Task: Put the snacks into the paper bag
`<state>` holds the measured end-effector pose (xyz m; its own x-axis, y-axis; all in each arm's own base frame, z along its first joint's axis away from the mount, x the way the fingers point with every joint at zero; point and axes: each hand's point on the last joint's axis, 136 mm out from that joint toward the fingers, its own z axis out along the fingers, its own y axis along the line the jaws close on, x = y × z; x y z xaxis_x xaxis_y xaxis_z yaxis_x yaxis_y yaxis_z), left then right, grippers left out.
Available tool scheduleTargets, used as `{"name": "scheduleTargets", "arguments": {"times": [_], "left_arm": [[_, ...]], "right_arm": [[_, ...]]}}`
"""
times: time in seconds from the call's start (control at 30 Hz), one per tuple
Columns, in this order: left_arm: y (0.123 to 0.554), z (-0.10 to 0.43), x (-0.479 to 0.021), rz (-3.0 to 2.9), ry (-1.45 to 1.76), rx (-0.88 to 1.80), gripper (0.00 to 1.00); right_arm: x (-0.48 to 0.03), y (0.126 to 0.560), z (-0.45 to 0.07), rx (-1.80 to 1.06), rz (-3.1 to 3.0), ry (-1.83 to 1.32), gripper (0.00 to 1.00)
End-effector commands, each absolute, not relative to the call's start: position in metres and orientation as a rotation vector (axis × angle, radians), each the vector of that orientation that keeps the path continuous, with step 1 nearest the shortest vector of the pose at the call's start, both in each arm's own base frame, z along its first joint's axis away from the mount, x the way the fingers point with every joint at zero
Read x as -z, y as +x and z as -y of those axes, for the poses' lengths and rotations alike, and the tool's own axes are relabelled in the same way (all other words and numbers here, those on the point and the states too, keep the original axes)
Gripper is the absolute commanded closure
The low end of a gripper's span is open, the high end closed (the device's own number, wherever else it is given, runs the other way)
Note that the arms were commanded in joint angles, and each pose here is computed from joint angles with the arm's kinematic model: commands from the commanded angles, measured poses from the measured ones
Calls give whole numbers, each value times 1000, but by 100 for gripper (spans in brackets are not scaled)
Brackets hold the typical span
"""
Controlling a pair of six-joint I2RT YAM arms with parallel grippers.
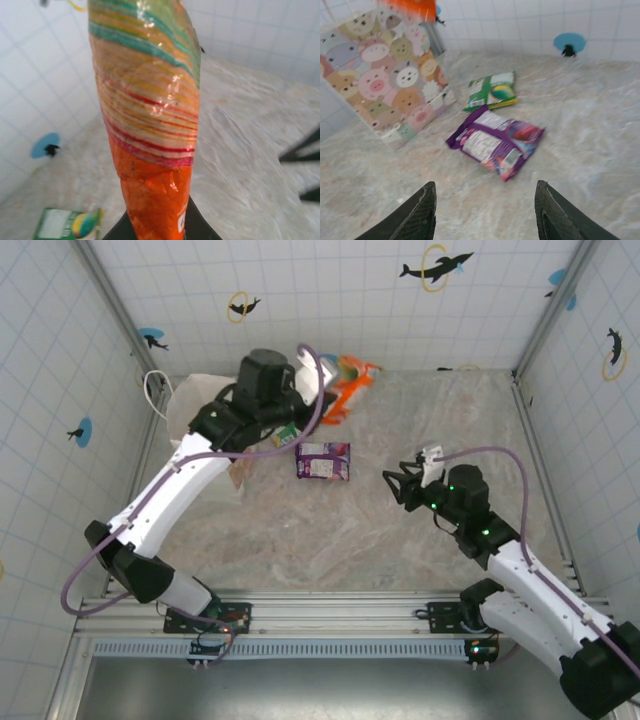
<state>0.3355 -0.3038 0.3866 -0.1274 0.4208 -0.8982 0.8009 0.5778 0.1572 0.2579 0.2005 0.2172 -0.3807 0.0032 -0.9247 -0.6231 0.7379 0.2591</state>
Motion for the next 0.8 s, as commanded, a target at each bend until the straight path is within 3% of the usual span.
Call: {"name": "scheduleTargets", "arguments": {"times": [0.0, 0.3, 0.43, 0.77], "left_arm": [[364, 269, -431, -1737, 813, 344, 100], [412, 168, -500, -1639, 450, 131, 100], [419, 123, -506, -1622, 303, 45, 99], [411, 41, -427, -1973, 155, -174, 99]], "right_arm": [[-223, 259, -216, -732, -1830, -466, 46], [-206, 249, -256, -757, -1879, -601, 47], [-201, 248, -265, -758, -1894, -630, 47], [-192, 245, -273, -756, -1945, -664, 47]]}}
